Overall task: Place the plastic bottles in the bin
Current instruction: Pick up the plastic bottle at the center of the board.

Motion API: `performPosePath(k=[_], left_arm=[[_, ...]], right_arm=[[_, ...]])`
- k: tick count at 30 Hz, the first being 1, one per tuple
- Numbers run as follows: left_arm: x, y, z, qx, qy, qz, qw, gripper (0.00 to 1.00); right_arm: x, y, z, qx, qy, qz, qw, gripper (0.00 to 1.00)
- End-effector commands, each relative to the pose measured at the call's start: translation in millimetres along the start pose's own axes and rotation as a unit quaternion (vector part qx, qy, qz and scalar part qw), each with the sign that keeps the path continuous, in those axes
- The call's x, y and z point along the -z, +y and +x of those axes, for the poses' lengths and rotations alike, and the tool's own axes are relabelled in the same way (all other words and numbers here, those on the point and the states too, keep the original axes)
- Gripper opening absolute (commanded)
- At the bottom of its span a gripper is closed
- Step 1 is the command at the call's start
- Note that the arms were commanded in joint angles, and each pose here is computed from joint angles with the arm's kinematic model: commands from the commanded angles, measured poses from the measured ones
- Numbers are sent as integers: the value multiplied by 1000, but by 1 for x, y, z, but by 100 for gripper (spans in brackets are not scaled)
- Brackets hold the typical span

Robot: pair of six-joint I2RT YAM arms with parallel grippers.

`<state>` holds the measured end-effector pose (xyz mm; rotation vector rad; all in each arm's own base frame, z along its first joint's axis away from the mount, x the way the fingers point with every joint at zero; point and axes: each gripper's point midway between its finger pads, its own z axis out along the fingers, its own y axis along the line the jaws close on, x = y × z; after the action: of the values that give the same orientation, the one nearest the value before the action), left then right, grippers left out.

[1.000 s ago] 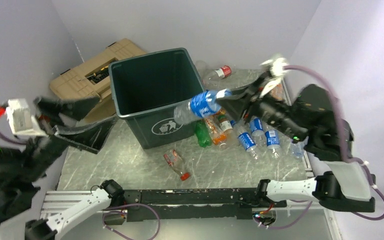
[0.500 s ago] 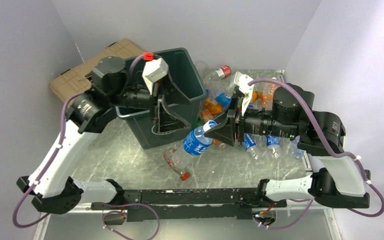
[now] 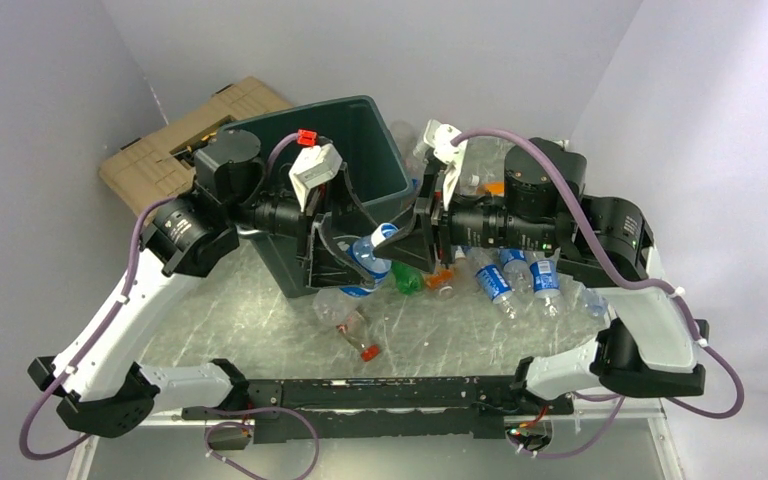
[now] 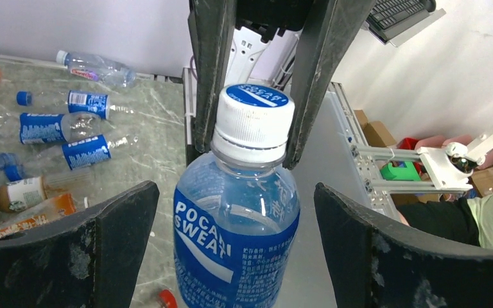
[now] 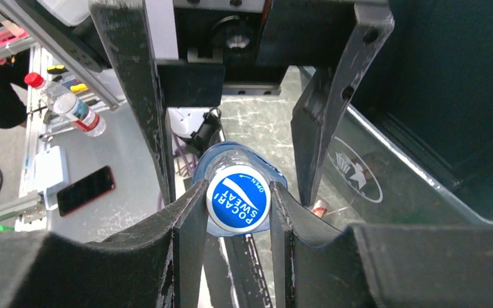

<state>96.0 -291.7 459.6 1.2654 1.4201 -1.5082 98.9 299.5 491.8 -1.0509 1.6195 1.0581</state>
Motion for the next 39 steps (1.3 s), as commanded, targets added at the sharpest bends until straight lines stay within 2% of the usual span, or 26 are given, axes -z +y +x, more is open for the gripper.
performPosePath(k=[1, 6, 14, 15, 16, 17, 18, 21, 23, 27, 30, 32, 35, 39], left_arm=[[1, -10, 5, -15, 3, 22, 1000, 96], [-1, -8, 15, -4, 17, 27, 999, 80], [0, -11, 13, -6, 7, 25, 1000, 32], [0, -12, 10, -10, 2, 25, 1000, 26], [1, -13, 7, -15, -3, 22, 1000, 22], [2, -14, 3, -20, -10, 19, 1000, 19], [3, -16, -2, -28, -19, 13, 999, 15], [12, -12, -25, -63, -62, -45, 995, 12], [22, -2, -43, -81, -98, -103, 987, 2], [57, 21, -87, -110, -201, -242, 943, 0], [84, 33, -120, -138, -262, -321, 899, 0], [102, 37, -141, -165, -285, -365, 871, 0], [132, 55, -165, -194, -308, -452, 814, 0], [161, 82, -183, -231, -305, -547, 744, 0]], right_arm=[[4, 0, -29, 19, -47, 6, 999, 0], [6, -4, -38, 23, -60, 18, 998, 0], [7, -2, -37, 16, -61, 16, 998, 0], [9, 0, -38, 14, -64, 12, 998, 21], [11, 2, -38, 11, -69, 6, 998, 49], [15, 6, -39, 10, -75, -3, 997, 87], [19, 10, -41, 6, -83, -11, 996, 98], [59, 13, -52, 1, -147, 0, 989, 100], [74, 3, -48, -1, -193, 28, 981, 100], [128, -17, -31, -22, -326, 83, 941, 100], [152, -30, -7, -42, -378, 106, 919, 100], [156, -41, 13, -57, -380, 131, 914, 100], [144, -64, 45, -82, -344, 182, 917, 100], [119, -83, 82, -106, -291, 223, 925, 100]])
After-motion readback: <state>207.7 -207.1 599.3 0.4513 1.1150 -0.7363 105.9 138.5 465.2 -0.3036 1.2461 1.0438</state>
